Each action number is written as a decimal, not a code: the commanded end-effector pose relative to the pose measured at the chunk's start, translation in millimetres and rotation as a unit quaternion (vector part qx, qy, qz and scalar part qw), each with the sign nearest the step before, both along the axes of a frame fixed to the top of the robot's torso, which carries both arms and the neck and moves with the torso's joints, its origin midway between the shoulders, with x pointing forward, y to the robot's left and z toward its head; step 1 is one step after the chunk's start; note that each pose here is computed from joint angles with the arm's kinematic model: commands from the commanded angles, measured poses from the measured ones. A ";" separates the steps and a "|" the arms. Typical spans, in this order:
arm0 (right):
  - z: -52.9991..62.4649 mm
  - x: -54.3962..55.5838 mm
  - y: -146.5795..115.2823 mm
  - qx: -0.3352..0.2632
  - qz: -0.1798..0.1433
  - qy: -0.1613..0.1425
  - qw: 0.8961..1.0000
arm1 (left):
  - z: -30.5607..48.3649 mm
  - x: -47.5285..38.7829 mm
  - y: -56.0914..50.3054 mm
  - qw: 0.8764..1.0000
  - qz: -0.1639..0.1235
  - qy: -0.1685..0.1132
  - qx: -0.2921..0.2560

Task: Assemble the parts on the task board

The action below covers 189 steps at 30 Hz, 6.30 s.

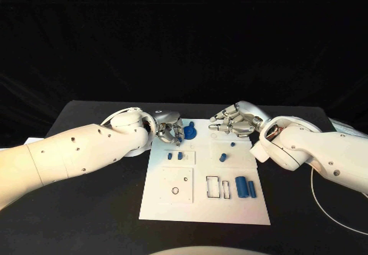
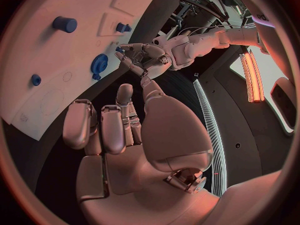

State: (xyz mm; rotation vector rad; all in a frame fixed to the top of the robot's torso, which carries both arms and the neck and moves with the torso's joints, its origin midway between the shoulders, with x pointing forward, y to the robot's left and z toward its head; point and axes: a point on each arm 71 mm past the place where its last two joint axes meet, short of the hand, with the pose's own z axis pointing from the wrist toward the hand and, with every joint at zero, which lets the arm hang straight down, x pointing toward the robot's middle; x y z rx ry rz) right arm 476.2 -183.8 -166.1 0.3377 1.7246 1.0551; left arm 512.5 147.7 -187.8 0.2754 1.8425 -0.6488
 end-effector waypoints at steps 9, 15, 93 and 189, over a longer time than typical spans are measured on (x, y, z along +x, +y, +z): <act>-0.8 -0.8 1.9 0.000 0.009 0.002 1.000 | -4.9 -2.2 3.0 1.000 0.002 0.027 0.011; -0.9 -0.7 1.9 0.000 0.009 0.002 1.000 | -5.3 -3.8 3.0 0.999 0.000 0.031 0.013; -7.6 13.2 -34.5 -0.078 -0.016 -0.020 0.997 | -5.4 -5.1 39.4 0.995 0.059 0.051 -0.068; -2.6 -35.7 25.5 -0.273 0.068 -0.191 0.940 | 5.0 -16.4 80.2 0.707 0.213 0.252 -0.625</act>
